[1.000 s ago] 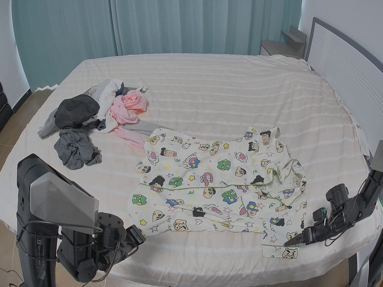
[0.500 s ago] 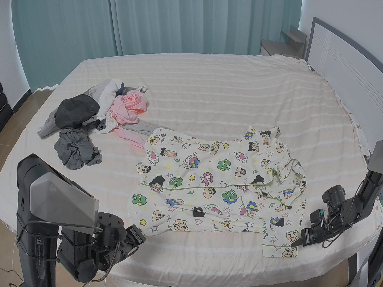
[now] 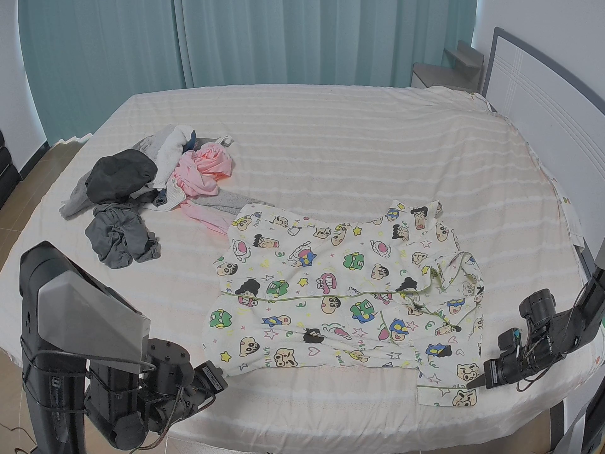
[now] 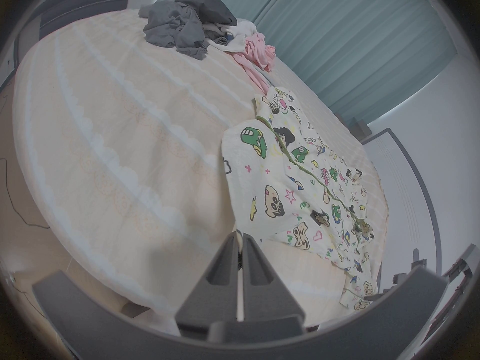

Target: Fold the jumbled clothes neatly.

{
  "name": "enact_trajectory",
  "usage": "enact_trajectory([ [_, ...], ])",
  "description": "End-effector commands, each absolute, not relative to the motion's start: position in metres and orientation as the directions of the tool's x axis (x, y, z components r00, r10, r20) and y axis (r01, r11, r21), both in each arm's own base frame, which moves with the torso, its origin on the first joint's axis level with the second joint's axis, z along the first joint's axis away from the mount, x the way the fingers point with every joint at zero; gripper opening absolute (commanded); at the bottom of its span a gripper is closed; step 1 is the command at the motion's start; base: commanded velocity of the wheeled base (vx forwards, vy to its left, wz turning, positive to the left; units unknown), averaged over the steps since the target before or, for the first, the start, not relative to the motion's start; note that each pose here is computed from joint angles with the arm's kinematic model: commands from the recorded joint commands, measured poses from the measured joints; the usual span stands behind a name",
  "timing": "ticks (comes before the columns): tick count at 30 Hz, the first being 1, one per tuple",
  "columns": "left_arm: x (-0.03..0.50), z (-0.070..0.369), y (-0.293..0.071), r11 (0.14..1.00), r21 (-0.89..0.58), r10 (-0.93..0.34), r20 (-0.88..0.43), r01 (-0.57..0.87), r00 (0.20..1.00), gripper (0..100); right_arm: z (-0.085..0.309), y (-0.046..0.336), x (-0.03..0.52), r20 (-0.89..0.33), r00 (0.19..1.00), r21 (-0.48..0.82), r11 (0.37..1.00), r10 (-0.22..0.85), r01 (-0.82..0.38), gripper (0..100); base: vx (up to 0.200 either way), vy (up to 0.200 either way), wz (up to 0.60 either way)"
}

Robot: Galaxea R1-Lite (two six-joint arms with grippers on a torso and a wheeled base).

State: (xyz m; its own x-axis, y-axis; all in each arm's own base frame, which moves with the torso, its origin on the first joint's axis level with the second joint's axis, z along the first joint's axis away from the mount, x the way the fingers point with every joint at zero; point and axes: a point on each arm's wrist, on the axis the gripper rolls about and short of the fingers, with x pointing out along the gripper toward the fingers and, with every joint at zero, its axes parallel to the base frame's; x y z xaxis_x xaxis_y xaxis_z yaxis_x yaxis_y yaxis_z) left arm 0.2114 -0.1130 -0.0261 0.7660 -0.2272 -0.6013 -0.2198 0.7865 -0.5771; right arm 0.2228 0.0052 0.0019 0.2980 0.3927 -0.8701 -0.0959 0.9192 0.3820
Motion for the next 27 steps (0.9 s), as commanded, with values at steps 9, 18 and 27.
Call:
enact_trajectory([
  [9,0.200,-0.012,-0.106,0.787,-0.587,-0.257,-0.591,-0.188,0.764,0,0.016,0.000,0.213,-0.873,0.298,0.373,0.922,0.387,-0.105,0,0.000,0.000,0.00],
  [18,0.194,-0.010,-0.100,0.815,-0.554,-0.252,-0.605,-0.172,0.755,0,0.024,0.000,0.205,-0.881,0.275,0.368,0.923,0.386,-0.116,0,0.000,0.000,0.00],
  [27,0.193,-0.008,-0.101,0.812,-0.563,-0.276,-0.602,-0.153,0.749,0,0.030,-0.001,0.199,-0.889,0.249,0.363,0.922,0.385,-0.133,0,0.000,0.000,0.00],
])
